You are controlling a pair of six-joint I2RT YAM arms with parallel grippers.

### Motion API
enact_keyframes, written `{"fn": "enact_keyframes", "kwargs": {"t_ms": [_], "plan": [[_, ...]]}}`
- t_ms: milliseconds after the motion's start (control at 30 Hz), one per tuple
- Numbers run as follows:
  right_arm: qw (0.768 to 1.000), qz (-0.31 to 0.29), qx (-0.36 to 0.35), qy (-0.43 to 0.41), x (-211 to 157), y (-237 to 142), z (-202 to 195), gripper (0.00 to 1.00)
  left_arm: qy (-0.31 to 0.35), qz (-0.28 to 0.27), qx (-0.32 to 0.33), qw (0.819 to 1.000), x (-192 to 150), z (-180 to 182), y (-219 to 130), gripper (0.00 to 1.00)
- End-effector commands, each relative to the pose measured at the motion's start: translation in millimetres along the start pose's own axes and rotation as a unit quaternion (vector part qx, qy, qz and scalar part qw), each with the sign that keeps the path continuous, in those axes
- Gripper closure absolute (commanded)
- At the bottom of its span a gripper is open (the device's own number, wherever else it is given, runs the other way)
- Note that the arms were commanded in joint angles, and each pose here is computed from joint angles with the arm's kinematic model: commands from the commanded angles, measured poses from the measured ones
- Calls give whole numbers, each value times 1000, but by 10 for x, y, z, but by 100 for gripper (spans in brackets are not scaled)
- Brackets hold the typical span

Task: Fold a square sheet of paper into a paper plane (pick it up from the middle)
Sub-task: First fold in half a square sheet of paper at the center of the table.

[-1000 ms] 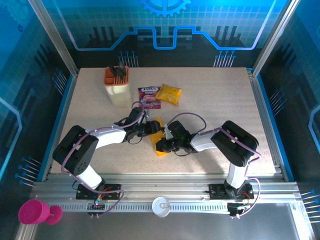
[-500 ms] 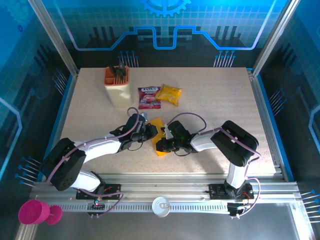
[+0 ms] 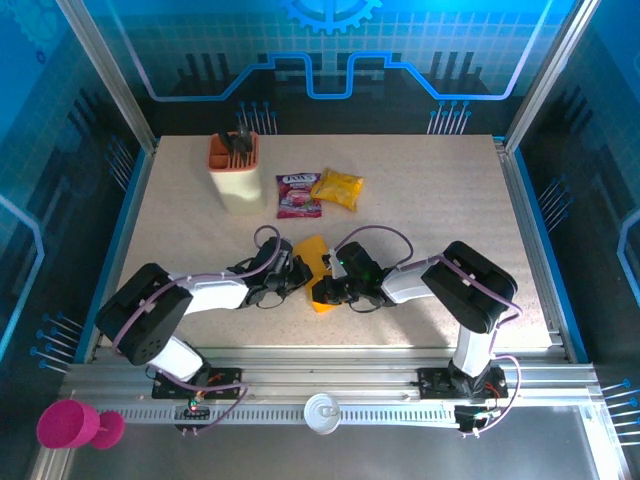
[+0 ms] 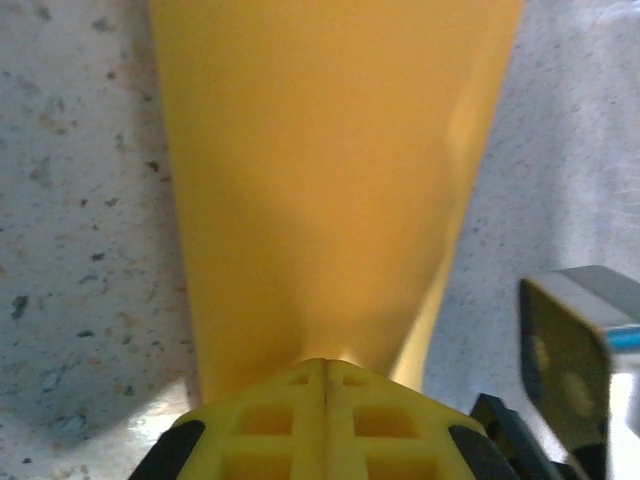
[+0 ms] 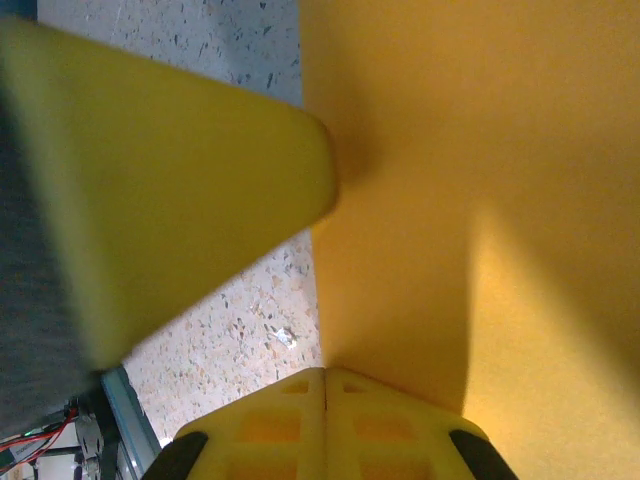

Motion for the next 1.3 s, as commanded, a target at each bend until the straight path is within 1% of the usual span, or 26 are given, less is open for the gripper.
{"fn": "enact_keyframes", "kwargs": {"t_ms": [0,167,400,600,1033,1267], "plan": [[989,47,-127,54,-378,22,-757,100,-11,5,-26,1000,-10,-52,56,100],[989,52,-132,53,-399,16,-772,100,-23,10,-2,1000,-39,95,127,100],[986,60,-145,56,-437,3,-824,100,-43,9,39,998,5,319,171,100],[984,66,-154,59,-466,6,-869,100,-52,11,59,997,58,459,188,100],[979,75,-177,69,-555,-16,-1006,100,-35,-1,50,998,517,470,202,100],[978,74,-180,70,-557,-17,-1018,100,-33,-3,65,997,749,602,269,100]]}}
Point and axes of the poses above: each hand's point on the last joint's axis, 136 mm out from that joint toward the fingers, its own y axis out along the fingers, its own z axis along the line the jaws close on, x = y × z, the point moved 1 cm from there along -y, back along the fingers, and after that the axes turned 12 degrees about y, right-handed, at the moved point
